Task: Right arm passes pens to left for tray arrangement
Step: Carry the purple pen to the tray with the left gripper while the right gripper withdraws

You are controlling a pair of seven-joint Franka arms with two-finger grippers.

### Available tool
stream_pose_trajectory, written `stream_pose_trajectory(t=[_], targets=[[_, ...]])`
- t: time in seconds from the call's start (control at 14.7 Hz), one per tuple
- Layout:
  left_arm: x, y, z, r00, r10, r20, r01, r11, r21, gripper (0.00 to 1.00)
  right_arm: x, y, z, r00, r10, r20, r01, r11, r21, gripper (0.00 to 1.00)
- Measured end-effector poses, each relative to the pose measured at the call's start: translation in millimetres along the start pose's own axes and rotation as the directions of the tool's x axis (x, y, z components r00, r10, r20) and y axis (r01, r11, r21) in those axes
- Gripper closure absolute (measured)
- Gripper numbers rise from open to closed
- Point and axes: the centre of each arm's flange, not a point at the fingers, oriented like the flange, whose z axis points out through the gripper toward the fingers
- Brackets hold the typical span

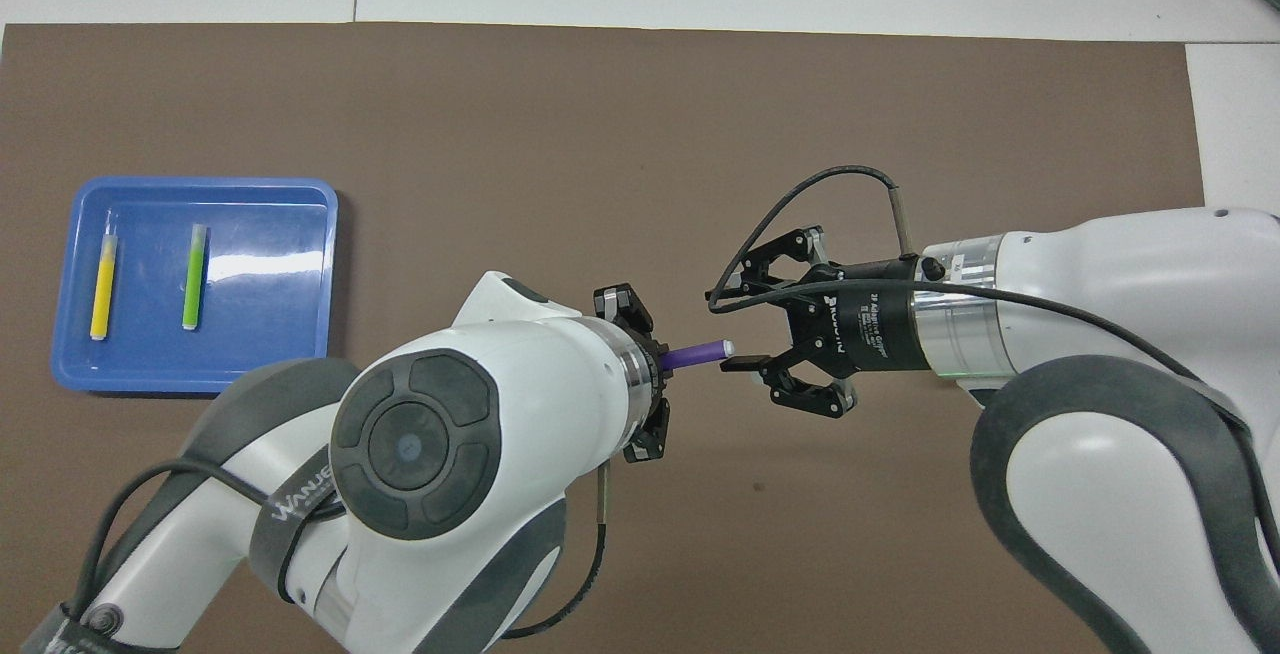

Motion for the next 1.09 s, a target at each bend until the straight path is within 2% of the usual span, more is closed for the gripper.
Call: stream_pose_trajectory(t=[0.2,0.27,0.41,0.48,0.61,0.75,0.95,1.09], targets=[[27,23,0,0.996,0.081,-0.033,-0.08,0.997,0.017,0.83,2,0,-2,1.0,-0.027,0.0,0.027,1.0,0.0,0.04],[41,33,0,0.992,0.118,-0.047,-0.117,0.993,0.027,0.83,4,0,-3,0.999,-0.053,0.001,0.053,0.999,-0.003,0.0],[71,51,2,0.973,0.22,-0.071,-0.216,0.975,0.061,0.83,15,2,-10,0.987,-0.163,-0.016,0.162,0.986,-0.034,0.0],[87,59,3,0.958,0.275,-0.08,-0.269,0.96,0.082,0.83,24,4,-15,0.968,-0.247,-0.042,0.243,0.967,-0.073,0.0],[124,74,6,0.922,0.375,-0.092,-0.362,0.923,0.133,0.83,42,8,-29,0.902,-0.422,-0.093,0.403,0.899,-0.171,0.0],[166,86,4,0.871,0.483,-0.087,-0.461,0.866,0.191,0.83,56,10,-42,0.806,-0.578,-0.126,0.531,0.801,-0.276,0.0],[236,105,-12,0.764,0.644,-0.034,-0.615,0.743,0.265,0.83,67,11,-53,0.645,-0.752,-0.135,0.649,0.633,-0.422,0.0],[284,117,-26,0.675,0.738,0.019,-0.711,0.643,0.285,0.83,73,10,-59,0.54,-0.834,-0.115,0.691,0.517,-0.505,0.0]])
